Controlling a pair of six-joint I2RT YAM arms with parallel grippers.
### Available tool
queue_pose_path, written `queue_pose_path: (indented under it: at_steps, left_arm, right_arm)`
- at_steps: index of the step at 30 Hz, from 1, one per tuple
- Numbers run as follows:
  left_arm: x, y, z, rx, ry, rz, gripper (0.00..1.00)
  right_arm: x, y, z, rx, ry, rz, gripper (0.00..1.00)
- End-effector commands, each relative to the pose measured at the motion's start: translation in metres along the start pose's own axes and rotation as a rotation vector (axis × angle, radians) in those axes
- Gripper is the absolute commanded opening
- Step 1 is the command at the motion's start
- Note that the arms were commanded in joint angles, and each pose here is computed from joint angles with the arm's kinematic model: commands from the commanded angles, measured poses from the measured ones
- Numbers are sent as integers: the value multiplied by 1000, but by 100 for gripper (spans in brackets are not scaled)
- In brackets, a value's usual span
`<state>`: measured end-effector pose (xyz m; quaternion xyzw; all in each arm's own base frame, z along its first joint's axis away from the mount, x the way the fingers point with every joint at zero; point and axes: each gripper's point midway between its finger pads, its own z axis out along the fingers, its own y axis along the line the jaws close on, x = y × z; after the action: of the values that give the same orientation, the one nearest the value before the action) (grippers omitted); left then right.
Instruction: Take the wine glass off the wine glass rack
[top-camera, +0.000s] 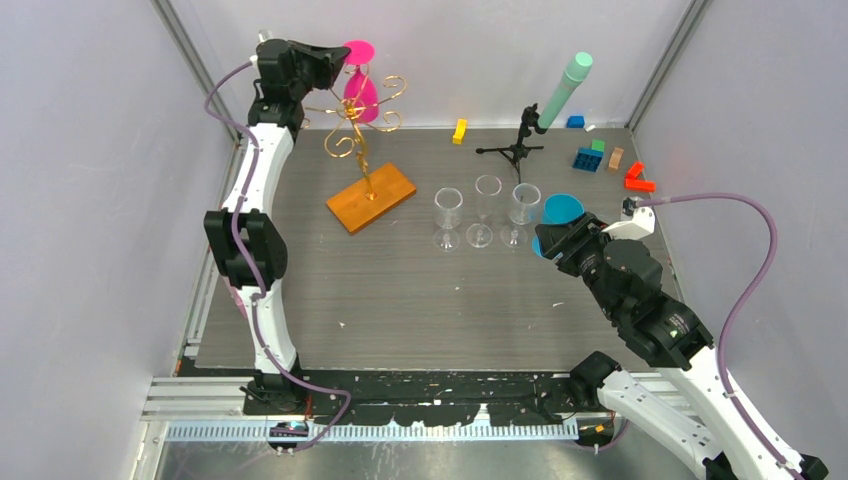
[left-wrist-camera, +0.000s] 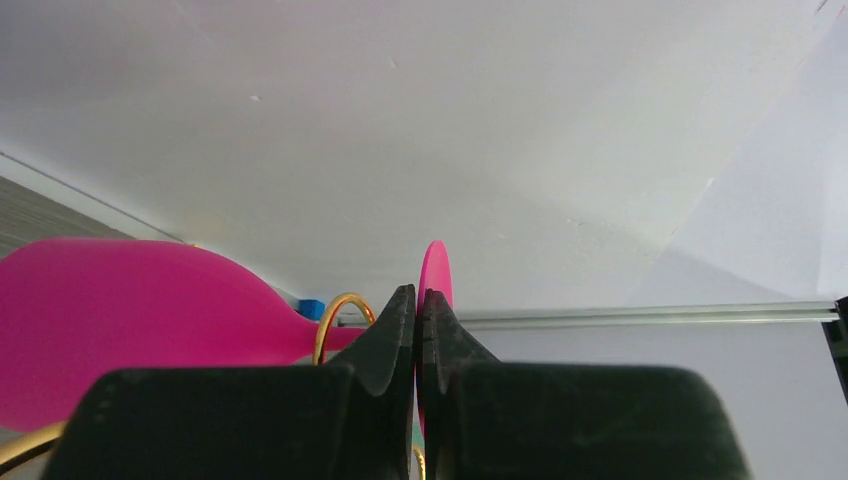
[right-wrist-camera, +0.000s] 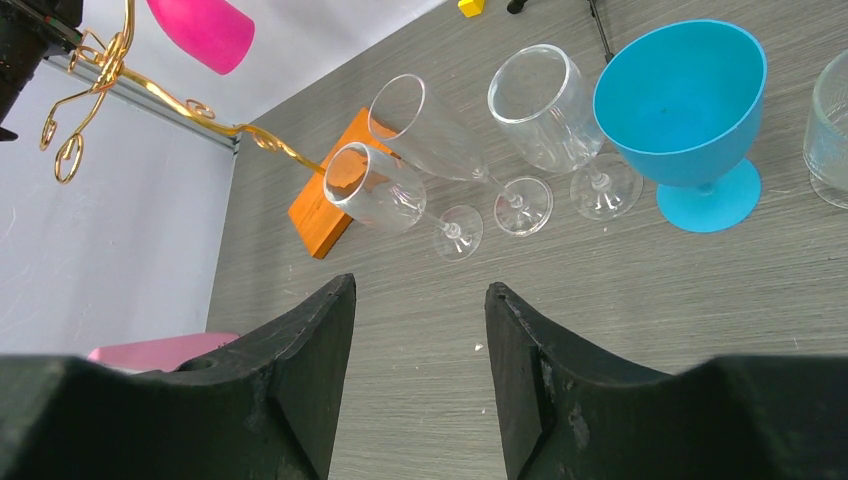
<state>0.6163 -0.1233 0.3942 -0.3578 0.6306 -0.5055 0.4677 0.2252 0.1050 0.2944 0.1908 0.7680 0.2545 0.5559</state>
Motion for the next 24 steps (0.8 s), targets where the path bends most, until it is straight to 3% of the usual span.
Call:
queue_pose_path:
  at_steps: [1,12,24]
  left_arm:
    - [1,-58,-25,158,35,21,0]
    - [10,-57,-35,148,98,38,0]
    - [-20,-63,-63,120,-8,97,0]
  right_arm:
    - [-12,8,-2,-21,-39,14,56]
    - [-12,11,0,-27,-35,17,56]
    - [-11,13,1,-34,-32,18,56]
